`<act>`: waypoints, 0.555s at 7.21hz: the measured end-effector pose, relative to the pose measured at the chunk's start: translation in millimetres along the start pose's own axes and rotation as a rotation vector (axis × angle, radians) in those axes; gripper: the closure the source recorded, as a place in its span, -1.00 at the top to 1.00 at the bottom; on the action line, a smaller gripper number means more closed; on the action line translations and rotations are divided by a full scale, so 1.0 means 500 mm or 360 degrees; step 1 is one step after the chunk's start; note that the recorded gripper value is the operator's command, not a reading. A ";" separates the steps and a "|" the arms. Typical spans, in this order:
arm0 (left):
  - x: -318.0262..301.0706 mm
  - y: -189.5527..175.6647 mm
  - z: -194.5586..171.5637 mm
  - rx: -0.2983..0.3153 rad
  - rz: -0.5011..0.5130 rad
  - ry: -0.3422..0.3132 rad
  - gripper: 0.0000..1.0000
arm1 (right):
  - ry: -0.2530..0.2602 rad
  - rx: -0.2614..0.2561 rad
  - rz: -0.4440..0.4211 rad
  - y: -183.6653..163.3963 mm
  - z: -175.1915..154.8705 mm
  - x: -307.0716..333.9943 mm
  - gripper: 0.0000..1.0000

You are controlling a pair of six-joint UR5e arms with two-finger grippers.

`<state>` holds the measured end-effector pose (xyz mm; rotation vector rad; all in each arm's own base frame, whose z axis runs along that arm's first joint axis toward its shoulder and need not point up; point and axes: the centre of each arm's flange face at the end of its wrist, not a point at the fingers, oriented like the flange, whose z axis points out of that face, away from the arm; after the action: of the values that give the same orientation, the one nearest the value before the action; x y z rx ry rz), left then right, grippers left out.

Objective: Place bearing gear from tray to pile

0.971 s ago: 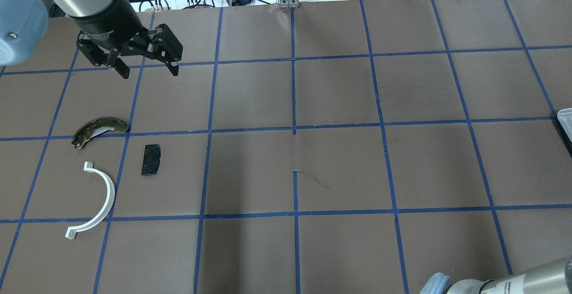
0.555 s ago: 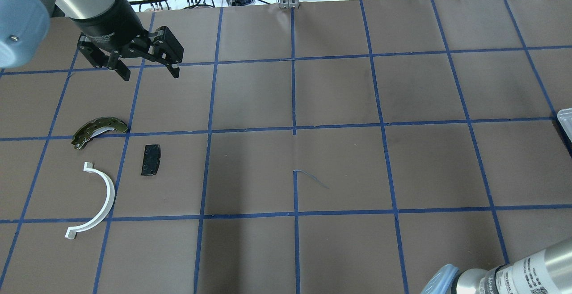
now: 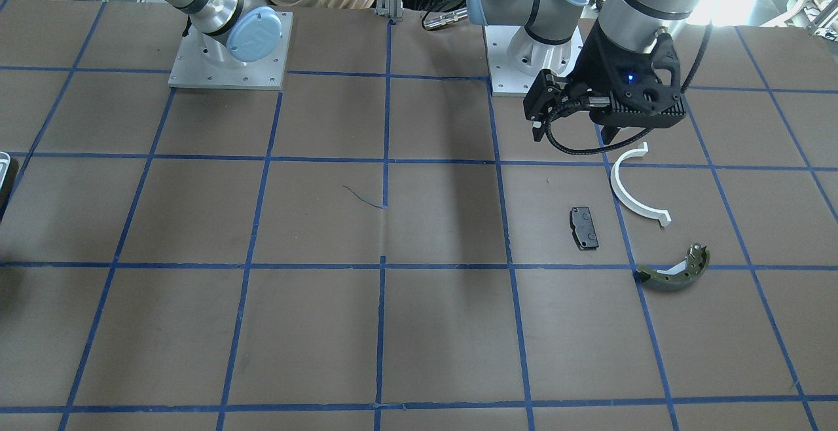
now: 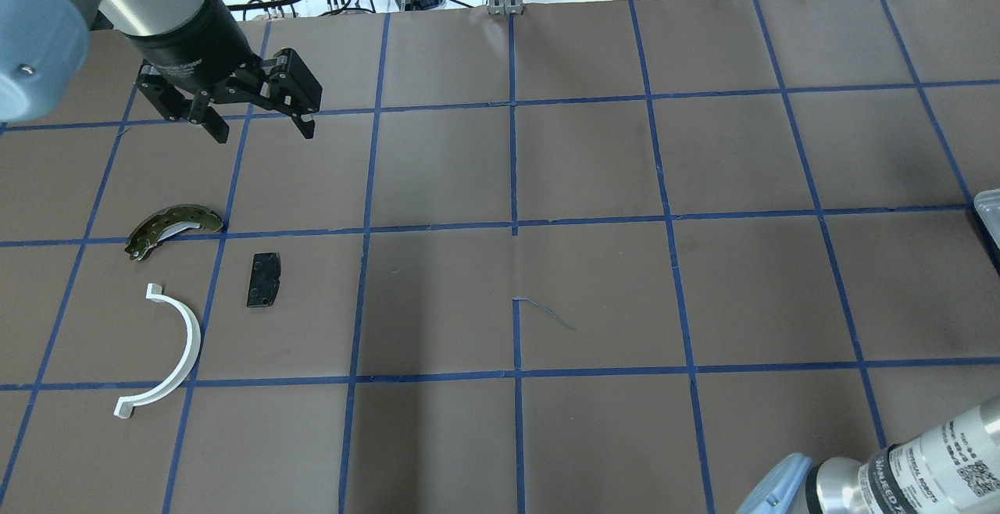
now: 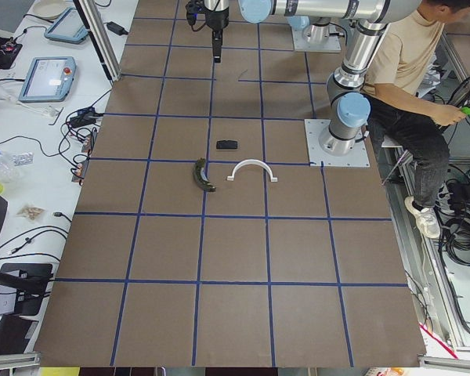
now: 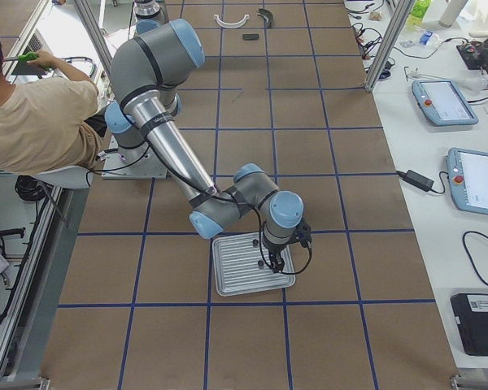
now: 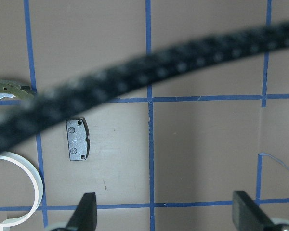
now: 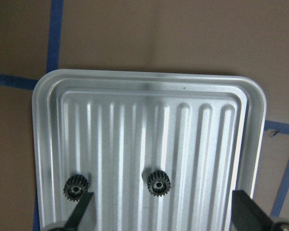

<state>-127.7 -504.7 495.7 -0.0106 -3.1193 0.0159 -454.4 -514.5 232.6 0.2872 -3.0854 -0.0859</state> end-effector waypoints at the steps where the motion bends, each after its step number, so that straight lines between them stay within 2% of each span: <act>1: 0.000 -0.001 0.001 -0.0002 0.0000 0.0000 1.00 | -0.0012 -0.0011 0.0005 0.005 0.017 0.001 1.00; 3: 0.000 -0.004 0.007 -0.0010 0.0000 0.0000 1.00 | -0.0010 -0.0012 0.0008 0.007 0.052 -0.004 0.85; 4: 0.000 -0.005 0.008 -0.0011 0.0000 0.0001 1.00 | -0.0014 -0.0015 0.0008 0.008 0.066 -0.006 0.60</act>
<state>-127.9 -507.2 491.8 -0.0104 -3.1188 0.0050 -453.9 -508.3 199.6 0.2796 -3.0936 -0.1015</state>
